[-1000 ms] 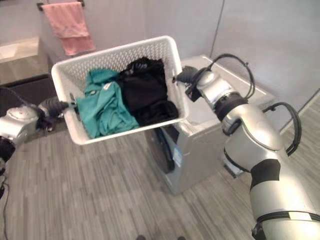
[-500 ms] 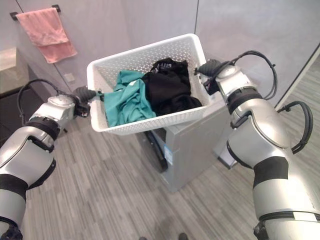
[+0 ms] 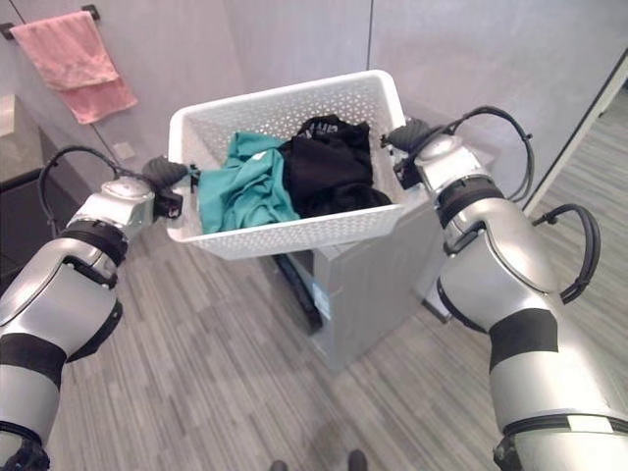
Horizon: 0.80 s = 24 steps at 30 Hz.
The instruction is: Grab the laundry basket,head to the washer,open it,put in the laundry and shut it.
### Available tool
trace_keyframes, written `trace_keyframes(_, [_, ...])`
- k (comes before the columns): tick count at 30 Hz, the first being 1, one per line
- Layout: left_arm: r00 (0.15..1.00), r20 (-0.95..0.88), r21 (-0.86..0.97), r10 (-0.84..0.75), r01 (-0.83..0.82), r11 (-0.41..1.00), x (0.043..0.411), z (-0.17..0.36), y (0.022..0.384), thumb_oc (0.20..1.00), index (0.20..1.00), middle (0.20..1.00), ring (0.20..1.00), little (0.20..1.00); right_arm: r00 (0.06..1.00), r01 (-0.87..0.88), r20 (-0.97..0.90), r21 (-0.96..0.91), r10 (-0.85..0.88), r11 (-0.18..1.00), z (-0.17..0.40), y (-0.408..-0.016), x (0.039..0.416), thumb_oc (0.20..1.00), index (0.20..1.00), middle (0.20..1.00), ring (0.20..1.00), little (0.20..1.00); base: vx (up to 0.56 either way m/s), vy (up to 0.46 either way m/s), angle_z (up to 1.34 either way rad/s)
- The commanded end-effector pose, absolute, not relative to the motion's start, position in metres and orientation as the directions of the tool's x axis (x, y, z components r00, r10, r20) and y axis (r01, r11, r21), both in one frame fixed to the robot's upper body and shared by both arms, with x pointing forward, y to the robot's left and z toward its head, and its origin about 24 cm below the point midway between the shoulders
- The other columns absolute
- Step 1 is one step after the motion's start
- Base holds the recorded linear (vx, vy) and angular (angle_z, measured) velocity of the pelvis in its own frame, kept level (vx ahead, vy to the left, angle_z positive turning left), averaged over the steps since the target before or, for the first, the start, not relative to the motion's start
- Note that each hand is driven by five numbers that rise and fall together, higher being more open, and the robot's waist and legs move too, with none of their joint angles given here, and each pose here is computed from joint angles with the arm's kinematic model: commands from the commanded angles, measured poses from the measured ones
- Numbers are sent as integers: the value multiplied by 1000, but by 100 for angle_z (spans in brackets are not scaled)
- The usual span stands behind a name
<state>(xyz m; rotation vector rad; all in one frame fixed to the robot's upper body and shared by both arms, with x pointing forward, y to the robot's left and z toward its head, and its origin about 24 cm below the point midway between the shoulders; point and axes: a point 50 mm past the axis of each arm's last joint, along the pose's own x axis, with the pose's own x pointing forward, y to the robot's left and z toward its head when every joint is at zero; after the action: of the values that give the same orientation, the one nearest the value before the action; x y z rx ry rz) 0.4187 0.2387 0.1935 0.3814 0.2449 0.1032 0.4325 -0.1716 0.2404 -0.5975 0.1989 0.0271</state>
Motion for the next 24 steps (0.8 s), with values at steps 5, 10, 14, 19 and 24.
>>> trace_keyframes(5, [993,67,352,94,-111,929,426,299,213,200,200,200,200,200,999,-28,4,-582,37,813,302,-148,432,200,200,200,200,200,174,-2,36])
trace_keyframes(10, [991,55,335,118,-130,933,423,292,227,200,200,200,200,200,999,-47,-42,-588,27,807,284,-159,433,200,200,200,200,200,346,175,-8])
trace_keyframes(14, [992,11,369,123,-119,922,423,277,233,200,200,200,200,200,990,-107,-140,-633,22,767,259,-168,433,200,200,200,200,200,475,367,-83])
trace_keyframes(19, [995,-19,413,102,-85,907,424,271,231,200,200,200,200,200,985,-134,-171,-614,35,778,248,-178,431,200,200,200,200,200,323,343,-38])
trace_keyframes(24, [997,-5,432,79,-69,899,425,275,223,200,200,200,200,200,980,-171,-188,-611,68,773,241,-168,432,200,200,200,200,200,219,335,-41])
